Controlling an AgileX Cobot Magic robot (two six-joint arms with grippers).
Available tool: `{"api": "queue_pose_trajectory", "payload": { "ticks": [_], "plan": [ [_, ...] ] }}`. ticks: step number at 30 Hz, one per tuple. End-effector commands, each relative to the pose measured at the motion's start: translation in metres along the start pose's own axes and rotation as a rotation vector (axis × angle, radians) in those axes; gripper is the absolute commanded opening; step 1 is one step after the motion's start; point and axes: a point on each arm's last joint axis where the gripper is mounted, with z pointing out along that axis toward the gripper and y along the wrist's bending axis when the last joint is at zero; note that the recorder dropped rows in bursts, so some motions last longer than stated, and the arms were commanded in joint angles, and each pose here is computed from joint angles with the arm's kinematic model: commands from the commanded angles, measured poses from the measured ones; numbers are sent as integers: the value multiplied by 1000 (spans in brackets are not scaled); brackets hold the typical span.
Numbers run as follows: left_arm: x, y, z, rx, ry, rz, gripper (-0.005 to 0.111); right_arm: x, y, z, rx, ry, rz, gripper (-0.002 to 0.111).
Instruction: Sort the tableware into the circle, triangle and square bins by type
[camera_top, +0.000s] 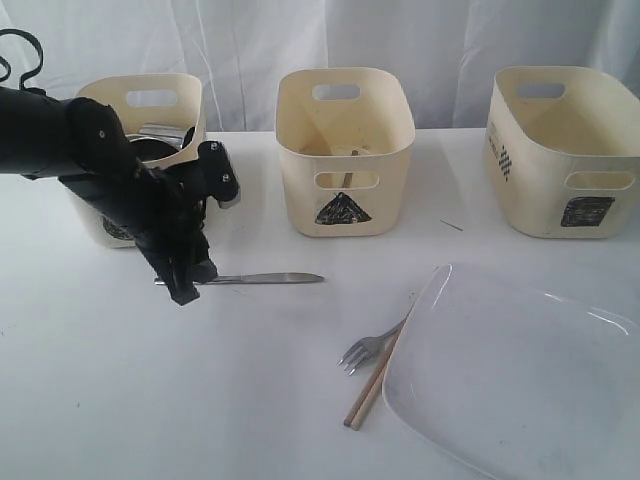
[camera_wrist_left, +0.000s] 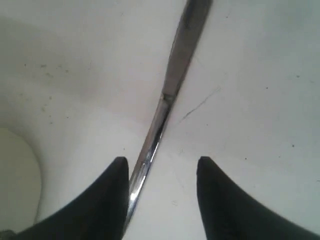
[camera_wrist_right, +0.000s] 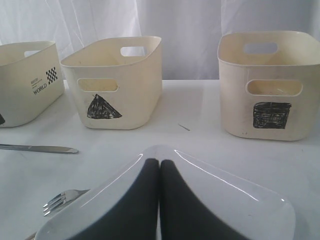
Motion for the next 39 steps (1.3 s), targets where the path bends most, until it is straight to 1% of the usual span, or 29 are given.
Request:
{"api": "queue_pose_trajectory", "payload": {
  "ticks": [1,9,11,16,18,25,33,39],
  "plan": [
    [1,-4,-1,53,17,-76,48,1,0,0,3,-5,-7,0],
    [5,-9,-2,114,64,-57,49,1,0,0,3,-5,-7,0],
    [5,-9,-2,111,66,-53,49,1,0,0,3,-5,-7,0],
    [7,-6,-2,75,75,-13,62,1,0,0,3,-5,-7,0],
    [7,-5,-2,61,79,2,65,1,0,0,3,-5,-7,0],
    [6,-1,-1,20,67,28,65,1,0,0,3,-5,-7,0],
    [8,-1,12,94,117,24,64,1,0,0,3,-5,-7,0],
    [2,4,16,132,134,43,64,1,0,0,3,-5,-7,0]
  ]
}}
